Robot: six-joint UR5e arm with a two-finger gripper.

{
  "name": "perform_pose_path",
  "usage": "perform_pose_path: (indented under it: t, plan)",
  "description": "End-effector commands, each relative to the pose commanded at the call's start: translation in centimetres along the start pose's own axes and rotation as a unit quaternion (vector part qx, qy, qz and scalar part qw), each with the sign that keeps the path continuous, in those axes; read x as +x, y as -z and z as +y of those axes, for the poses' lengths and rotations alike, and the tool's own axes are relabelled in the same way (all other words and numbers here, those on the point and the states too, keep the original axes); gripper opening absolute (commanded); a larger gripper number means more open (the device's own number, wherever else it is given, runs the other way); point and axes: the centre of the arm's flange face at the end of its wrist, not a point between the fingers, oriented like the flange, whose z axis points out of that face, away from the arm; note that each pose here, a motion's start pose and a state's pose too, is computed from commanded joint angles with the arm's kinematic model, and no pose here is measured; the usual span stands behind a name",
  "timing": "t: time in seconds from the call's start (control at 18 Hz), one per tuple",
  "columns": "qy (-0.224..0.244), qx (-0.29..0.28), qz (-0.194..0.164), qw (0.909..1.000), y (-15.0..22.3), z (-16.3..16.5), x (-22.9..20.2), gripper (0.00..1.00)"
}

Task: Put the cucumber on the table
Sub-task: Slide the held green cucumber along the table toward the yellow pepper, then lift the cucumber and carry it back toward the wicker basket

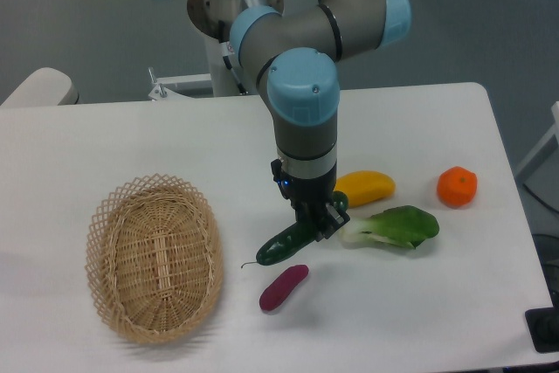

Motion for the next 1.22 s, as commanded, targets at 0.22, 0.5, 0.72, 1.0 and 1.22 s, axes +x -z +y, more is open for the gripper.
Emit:
perform_pose_path:
  t: [0.22, 0.5, 0.72, 1.0, 1.22]
  plan:
    - [0.003, 0.001, -0.001, 1.0000, 0.0, 0.4, -0.4, 0.25]
    - [-0.006, -0.006, 0.005, 1.0000, -0.6, 1.7, -0.6, 0.25]
    - [-0.029, -0.014, 0.028, 0.9991, -3.0, 4.6, -0.1, 0.25]
    - [-0.055, -0.017, 0.049, 0.9972, -5.1, 5.7, 3.2, 0.25]
    - [-0.046, -0.021, 0.066, 0.9965, -6.5, 6.1, 6.4, 0.25]
